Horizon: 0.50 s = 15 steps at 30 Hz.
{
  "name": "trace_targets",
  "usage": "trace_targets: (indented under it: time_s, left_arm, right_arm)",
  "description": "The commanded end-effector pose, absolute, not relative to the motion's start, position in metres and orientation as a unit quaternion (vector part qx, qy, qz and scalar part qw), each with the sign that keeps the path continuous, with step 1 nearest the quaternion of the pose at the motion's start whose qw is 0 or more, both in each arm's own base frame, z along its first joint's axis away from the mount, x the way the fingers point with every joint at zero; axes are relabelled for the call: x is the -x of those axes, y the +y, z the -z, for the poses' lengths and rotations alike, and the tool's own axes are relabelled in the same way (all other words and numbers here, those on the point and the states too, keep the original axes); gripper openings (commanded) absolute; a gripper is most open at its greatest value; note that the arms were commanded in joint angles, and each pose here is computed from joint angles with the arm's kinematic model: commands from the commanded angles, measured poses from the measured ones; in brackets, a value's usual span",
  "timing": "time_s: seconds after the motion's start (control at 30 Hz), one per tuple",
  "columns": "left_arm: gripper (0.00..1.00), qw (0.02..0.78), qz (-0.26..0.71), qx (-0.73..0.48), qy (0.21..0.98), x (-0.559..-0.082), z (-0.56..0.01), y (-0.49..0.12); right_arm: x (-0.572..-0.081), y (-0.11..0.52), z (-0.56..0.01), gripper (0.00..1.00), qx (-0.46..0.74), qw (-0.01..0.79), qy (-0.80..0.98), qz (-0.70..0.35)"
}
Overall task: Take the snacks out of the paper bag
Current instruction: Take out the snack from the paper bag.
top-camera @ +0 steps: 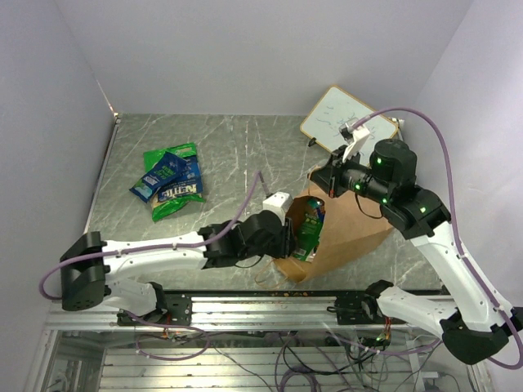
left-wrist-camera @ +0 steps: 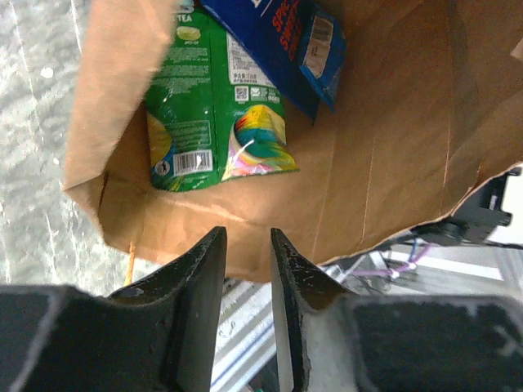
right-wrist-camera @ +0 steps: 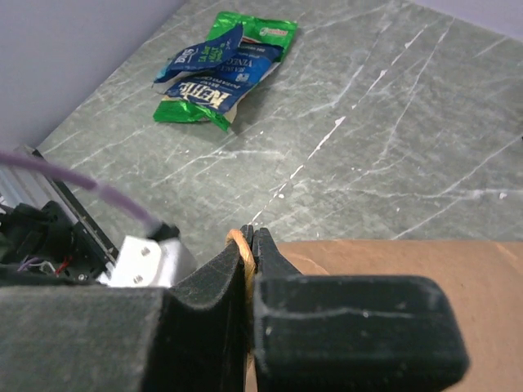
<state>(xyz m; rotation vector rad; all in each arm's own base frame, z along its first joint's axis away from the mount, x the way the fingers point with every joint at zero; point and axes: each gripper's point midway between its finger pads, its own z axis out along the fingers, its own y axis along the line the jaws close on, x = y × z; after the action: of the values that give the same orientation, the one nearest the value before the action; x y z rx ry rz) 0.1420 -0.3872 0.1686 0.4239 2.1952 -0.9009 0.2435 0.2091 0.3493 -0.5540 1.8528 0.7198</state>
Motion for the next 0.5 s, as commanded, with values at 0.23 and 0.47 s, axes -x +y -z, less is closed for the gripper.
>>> trace_targets:
  time_s: [0.23,0.47]
  left_arm:
    - [0.19,0.45,0.221,-0.209,0.84,-0.171,-0.116,-0.416]
    - [0.25,0.456,0.245,-0.196,0.833,-0.171,-0.122,-0.42]
  right_arm:
    - [-0.247,0.209,-0.399,0.0,0.275,0.594,0.7,-0.287]
    - [-0.239,0.205,-0.393,0.0,0.291,0.589,0.701,-0.277]
